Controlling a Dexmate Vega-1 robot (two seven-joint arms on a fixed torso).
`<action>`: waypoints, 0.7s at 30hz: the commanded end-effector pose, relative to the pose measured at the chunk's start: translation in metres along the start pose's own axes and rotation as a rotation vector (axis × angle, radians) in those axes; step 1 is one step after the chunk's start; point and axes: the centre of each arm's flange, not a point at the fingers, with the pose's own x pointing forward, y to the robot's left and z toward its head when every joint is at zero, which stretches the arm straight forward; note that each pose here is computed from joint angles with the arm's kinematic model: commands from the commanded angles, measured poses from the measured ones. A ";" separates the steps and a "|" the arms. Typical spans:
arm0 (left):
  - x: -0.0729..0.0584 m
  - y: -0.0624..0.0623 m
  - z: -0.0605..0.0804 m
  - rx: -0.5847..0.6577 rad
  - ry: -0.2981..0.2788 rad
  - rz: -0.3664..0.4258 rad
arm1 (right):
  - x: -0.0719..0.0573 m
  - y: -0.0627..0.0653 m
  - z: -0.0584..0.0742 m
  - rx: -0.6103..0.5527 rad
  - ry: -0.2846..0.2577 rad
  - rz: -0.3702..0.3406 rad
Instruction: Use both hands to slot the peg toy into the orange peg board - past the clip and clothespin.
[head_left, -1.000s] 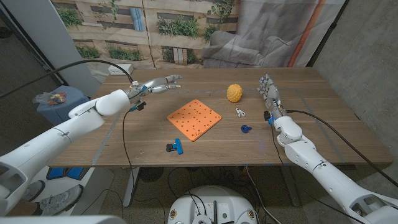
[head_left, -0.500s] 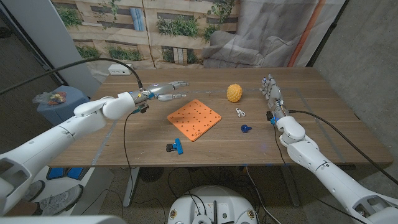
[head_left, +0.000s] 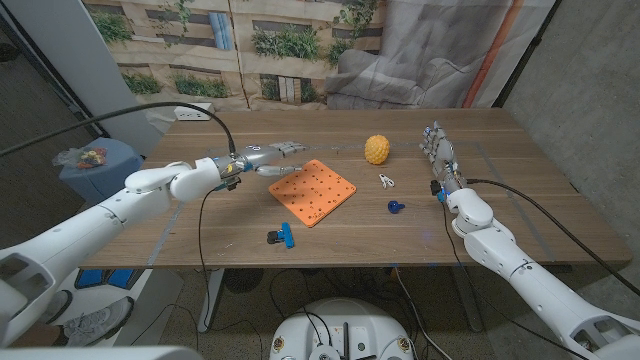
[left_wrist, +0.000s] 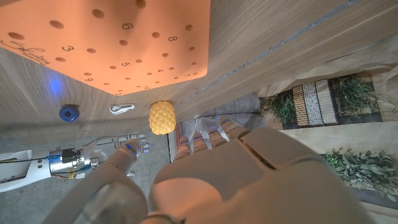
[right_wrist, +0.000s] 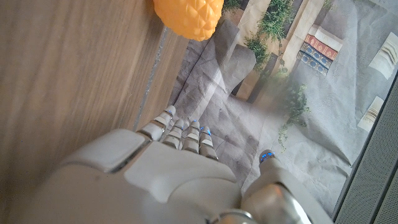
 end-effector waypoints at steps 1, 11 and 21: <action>0.006 -0.030 0.000 0.026 -0.011 -0.051 | -0.003 -0.001 -0.002 0.001 0.007 -0.015; 0.013 -0.047 0.001 -0.006 -0.014 -0.089 | -0.004 -0.002 -0.003 0.000 0.012 -0.023; 0.012 -0.059 0.001 0.012 -0.015 -0.124 | -0.004 -0.003 -0.003 0.000 0.008 -0.020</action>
